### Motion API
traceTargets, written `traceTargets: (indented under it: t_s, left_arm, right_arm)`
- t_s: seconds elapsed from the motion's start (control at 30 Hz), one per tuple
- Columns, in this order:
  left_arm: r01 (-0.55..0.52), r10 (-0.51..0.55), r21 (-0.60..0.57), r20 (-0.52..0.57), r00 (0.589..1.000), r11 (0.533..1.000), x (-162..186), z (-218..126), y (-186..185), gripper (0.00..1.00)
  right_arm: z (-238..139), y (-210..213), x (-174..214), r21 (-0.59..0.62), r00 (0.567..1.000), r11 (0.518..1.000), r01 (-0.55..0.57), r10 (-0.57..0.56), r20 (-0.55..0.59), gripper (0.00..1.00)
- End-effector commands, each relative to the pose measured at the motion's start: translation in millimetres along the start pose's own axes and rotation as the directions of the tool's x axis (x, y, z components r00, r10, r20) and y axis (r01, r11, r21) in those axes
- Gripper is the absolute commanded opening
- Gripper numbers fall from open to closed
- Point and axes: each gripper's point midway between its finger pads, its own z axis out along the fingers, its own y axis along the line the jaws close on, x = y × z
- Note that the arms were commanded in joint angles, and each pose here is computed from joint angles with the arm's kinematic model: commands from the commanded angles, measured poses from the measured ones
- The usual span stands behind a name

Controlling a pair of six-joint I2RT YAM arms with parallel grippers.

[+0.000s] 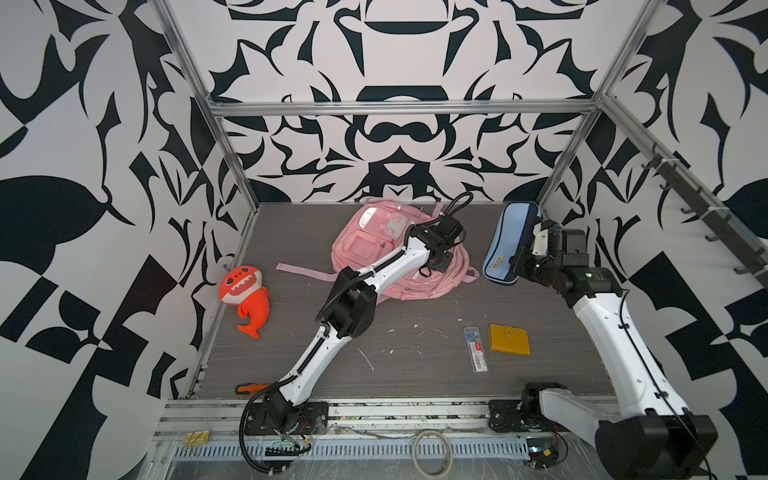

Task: Pack the student bag
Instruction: 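Lower the pencil case into the backpack opening with right gripper, left holding edge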

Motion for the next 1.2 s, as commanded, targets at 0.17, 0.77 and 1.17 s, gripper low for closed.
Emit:
traceTargets:
  t_s: [0.17, 0.77, 1.17]
  left_arm:
    - [0.171, -0.212, 0.298, 0.11, 0.971, 0.939, -38.8, -126.6, 32.2, 0.0]
    - [0.126, -0.412, 0.732, 0.225, 0.883, 0.67, -61.2, -229.2, 33.7, 0.0]
    - [0.134, -0.477, 0.817, 0.187, 0.859, 0.561, -68.0, -237.6, 21.4, 0.0]
  right_arm:
    - [-8.4, 35.6, -5.7, -0.194, 0.999, 0.98, 0.045, -0.043, 0.016, 0.0]
    - [57.0, 125.3, 23.8, -0.44, 0.981, 0.887, -0.139, 0.064, -0.182, 0.0]
    - [125.8, 161.0, 46.2, -0.479, 0.966, 0.859, -0.179, 0.062, -0.251, 0.0]
